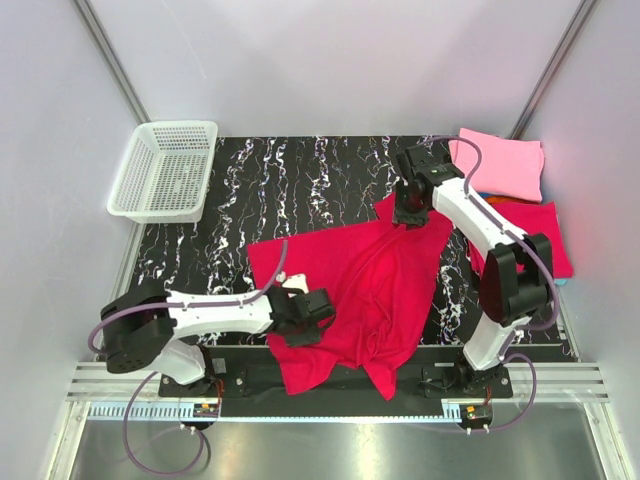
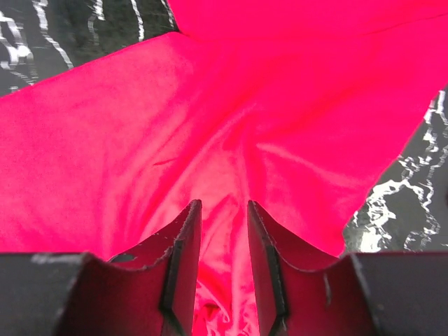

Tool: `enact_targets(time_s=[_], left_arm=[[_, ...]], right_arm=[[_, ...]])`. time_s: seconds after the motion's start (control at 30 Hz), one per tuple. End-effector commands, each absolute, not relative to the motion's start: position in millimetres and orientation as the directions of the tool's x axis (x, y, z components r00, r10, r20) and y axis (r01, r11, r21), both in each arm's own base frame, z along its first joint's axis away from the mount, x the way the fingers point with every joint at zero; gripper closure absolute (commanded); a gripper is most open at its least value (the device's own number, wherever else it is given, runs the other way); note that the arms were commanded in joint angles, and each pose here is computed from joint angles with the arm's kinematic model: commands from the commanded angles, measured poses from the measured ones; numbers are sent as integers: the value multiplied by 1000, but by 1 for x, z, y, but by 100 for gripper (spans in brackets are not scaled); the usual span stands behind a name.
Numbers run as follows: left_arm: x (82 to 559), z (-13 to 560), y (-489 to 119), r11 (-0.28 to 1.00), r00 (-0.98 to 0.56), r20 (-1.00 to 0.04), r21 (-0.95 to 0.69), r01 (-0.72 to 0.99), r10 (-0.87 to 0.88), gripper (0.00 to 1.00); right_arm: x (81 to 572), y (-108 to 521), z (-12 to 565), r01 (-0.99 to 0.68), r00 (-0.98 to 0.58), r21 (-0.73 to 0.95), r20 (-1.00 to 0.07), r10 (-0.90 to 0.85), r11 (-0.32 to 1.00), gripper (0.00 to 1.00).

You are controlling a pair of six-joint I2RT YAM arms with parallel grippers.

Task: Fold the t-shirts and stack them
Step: Fold the tshirt

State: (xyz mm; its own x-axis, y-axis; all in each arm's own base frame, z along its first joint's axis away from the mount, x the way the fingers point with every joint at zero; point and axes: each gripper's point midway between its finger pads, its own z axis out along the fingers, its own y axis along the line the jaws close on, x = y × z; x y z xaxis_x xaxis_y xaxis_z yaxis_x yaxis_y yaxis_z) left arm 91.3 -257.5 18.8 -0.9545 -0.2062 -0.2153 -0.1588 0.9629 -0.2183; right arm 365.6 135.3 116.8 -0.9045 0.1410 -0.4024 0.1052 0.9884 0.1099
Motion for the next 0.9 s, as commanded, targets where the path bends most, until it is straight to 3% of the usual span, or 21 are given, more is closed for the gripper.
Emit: enact_targets(time_s=[0.0, 0.27, 0.47, 0.7, 0.87], left_arm=[[104, 50, -209, 978, -915, -347, -45, -204, -206, 62], [141, 106, -193, 956, -832, -474, -90, -281, -289, 54], [187, 103, -150, 915, -776, -502, -86, -393, -381, 53], [260, 108, -135, 925, -758, -541, -124, -358, -366, 53], [309, 75, -126, 913, -778, -492, -92, -398, -389, 53]], right_arm=[[359, 129, 141, 83, -880, 97, -461, 118, 992, 60], [346, 132, 156, 60, -860, 157, -494, 131, 986, 62], [326, 139, 152, 32, -841, 251, -515, 162, 967, 64], [307, 146, 132, 19, -860, 312, -480, 175, 950, 64], [303, 148, 123, 19, -869, 323, -462, 175, 946, 65]])
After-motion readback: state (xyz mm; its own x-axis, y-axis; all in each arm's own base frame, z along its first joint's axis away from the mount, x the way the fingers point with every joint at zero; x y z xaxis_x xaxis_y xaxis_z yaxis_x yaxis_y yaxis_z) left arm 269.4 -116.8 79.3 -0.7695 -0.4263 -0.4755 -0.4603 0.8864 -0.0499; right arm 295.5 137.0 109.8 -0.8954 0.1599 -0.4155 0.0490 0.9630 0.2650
